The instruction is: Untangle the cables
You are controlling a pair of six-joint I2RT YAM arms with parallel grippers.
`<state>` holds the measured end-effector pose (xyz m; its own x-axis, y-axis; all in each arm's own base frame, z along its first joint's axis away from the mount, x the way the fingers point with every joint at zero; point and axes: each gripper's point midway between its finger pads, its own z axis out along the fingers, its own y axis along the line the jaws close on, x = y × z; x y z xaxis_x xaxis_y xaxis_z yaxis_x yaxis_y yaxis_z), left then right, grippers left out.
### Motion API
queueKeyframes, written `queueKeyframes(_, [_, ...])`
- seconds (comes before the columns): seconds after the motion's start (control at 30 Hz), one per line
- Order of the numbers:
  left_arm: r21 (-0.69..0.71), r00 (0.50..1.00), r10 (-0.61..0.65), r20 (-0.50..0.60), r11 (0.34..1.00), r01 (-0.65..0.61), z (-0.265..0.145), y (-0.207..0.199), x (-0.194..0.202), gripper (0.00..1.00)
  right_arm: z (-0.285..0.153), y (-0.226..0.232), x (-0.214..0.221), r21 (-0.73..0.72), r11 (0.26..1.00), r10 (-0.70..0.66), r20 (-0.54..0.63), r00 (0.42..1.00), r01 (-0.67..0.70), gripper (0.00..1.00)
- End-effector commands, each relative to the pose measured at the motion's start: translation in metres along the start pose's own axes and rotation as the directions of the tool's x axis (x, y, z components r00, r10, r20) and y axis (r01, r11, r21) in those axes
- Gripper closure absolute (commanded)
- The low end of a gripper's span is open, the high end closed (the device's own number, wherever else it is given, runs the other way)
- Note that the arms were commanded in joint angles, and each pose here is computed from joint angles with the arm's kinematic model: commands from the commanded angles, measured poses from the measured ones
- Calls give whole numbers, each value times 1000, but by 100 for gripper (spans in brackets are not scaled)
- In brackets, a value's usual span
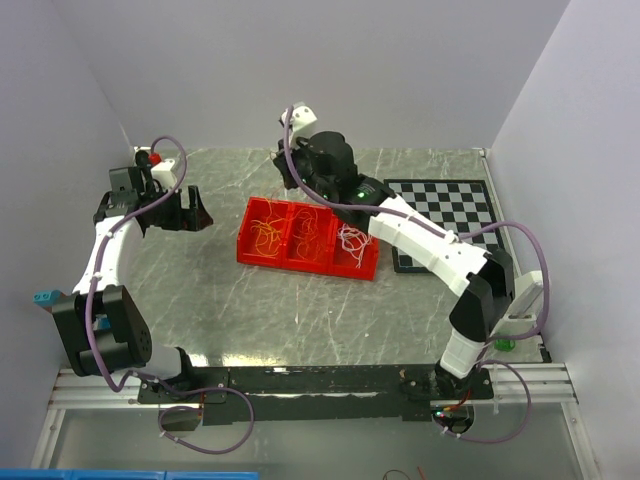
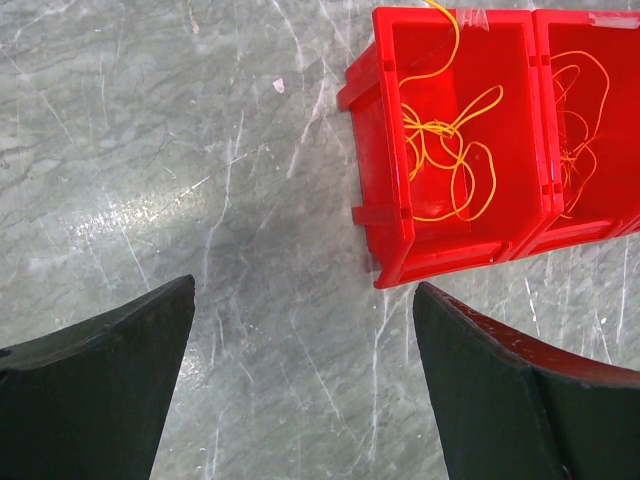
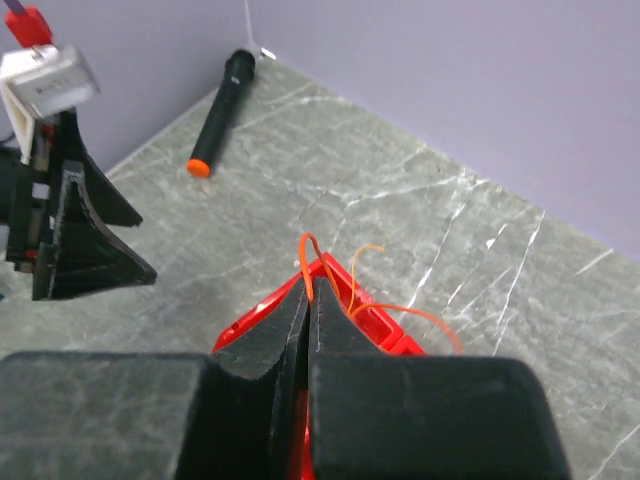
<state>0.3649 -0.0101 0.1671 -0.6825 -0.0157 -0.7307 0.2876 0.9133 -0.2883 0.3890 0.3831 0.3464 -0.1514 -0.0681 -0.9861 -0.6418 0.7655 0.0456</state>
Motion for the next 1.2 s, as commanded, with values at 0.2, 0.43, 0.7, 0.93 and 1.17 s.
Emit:
queueKeyframes(0.2, [1,1000,21,23,1000,-22,-3,0,-2,6,-1,-9,21,32,999,13,-3,1000,-13,100])
queueKeyframes(0.43, [12,1000,19,19,1000,-19,0,0,-2,6,8,-13,42,39,999,40,-46,998,-38,100])
queueKeyframes(0.7, [10,1000,19,8,1000,-19,3,4,4,6,16,-14,67,51,996,78,-85,993,-74,100])
queueKeyframes(0.93, [8,1000,20,8,1000,-20,3,6,4,6,10,-23,104,104,988,123,-123,985,-111,100])
queueKeyframes(1.17, [15,1000,14,11,1000,-14,3,5,3,6,-3,-30,146,146,977,184,-182,966,-159,100])
